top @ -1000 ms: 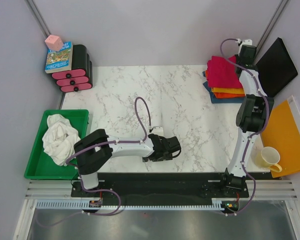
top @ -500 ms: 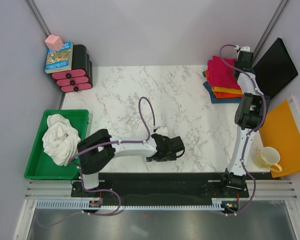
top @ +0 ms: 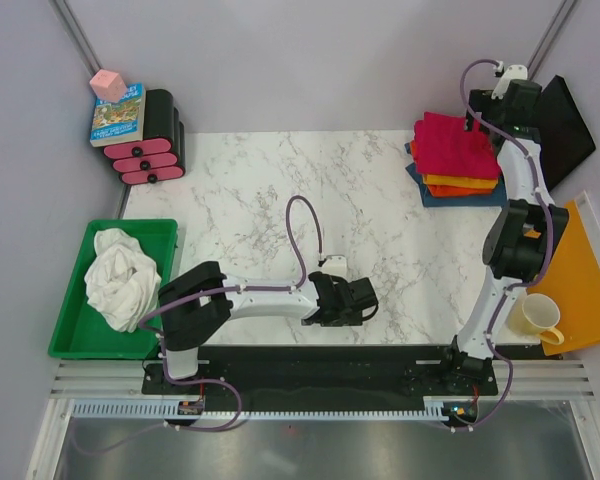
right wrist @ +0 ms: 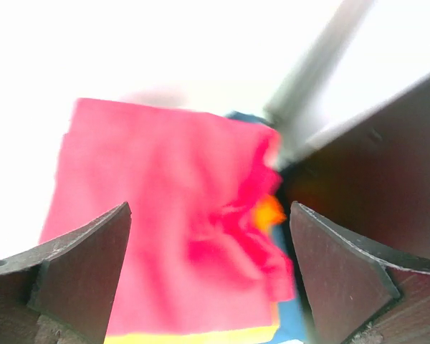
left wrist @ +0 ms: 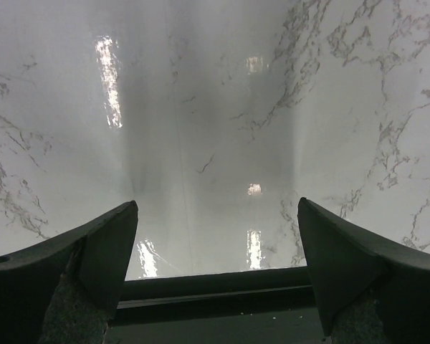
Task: Fold and stack the t-shirts
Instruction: Put the neatly folded tshirt into the corner of the board with the right arm
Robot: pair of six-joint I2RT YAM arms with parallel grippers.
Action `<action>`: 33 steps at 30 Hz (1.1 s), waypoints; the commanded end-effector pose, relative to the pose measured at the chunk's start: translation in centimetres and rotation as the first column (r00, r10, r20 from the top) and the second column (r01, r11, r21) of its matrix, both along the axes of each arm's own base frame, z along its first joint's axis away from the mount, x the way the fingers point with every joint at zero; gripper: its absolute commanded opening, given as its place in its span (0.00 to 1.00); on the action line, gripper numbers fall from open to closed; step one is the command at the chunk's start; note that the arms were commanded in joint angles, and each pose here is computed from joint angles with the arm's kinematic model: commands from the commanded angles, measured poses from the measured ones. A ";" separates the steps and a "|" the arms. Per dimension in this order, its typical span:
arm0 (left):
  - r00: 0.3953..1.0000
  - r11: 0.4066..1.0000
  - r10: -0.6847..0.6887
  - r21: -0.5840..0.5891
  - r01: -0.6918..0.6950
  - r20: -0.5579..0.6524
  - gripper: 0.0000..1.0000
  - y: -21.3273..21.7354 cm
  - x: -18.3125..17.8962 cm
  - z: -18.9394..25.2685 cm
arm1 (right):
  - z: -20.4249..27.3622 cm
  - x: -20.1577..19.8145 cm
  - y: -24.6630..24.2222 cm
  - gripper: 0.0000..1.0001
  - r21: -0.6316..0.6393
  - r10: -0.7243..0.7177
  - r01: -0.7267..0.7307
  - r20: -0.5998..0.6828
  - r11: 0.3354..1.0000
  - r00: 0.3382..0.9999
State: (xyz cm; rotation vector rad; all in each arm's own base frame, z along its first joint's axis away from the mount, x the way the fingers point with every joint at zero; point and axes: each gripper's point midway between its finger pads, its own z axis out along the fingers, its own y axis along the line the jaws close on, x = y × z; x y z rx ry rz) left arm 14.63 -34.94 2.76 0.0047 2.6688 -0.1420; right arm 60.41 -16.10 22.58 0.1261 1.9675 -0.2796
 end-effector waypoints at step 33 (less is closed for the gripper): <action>0.998 0.995 -0.041 -0.085 0.044 0.037 1.00 -3.0 -1.3 2.9 | -11.7 -0.6 -0.1 0.36 0.206 0.122 -0.075 -0.230 0.976 0.966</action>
